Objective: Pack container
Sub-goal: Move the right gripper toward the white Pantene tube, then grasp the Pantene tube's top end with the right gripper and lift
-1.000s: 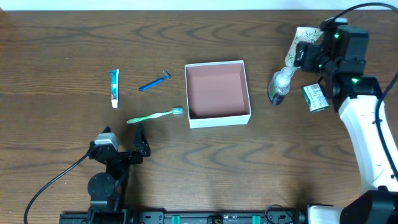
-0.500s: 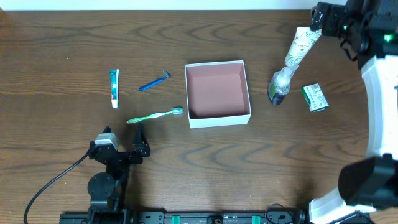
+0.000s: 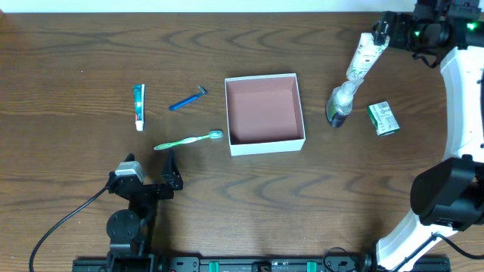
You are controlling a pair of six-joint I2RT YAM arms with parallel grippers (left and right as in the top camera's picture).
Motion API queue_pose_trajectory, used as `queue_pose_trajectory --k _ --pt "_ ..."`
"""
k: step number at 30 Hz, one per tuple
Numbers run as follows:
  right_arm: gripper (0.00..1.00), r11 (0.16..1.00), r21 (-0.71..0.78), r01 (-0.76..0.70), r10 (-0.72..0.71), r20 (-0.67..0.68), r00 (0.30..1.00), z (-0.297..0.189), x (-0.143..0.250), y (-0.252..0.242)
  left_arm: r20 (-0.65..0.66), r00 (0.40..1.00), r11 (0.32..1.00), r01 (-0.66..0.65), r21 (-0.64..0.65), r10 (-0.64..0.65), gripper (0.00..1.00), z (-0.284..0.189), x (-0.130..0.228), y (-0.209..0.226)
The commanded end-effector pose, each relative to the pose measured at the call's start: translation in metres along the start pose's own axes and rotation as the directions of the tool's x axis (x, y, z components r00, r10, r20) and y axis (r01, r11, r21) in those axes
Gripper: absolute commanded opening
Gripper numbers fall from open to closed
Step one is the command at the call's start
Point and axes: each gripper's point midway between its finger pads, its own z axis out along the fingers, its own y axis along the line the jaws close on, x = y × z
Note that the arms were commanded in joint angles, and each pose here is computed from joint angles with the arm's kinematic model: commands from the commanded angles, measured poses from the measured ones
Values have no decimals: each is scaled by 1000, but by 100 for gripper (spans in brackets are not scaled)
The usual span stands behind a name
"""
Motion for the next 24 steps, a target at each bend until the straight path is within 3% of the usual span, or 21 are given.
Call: queue_pose_trajectory --k 1,10,24 --pt "99 996 -15 85 -85 7 996 -4 -5 -5 -46 999 1000 -1 -8 0 98 1 15 4" --pt "99 941 -179 287 -295 -22 955 28 13 11 -46 999 1000 -1 -8 1 98 1 15 4" --pt "99 898 -226 376 -377 41 925 42 7 1 -46 999 1000 -1 -8 0 98 1 15 4"
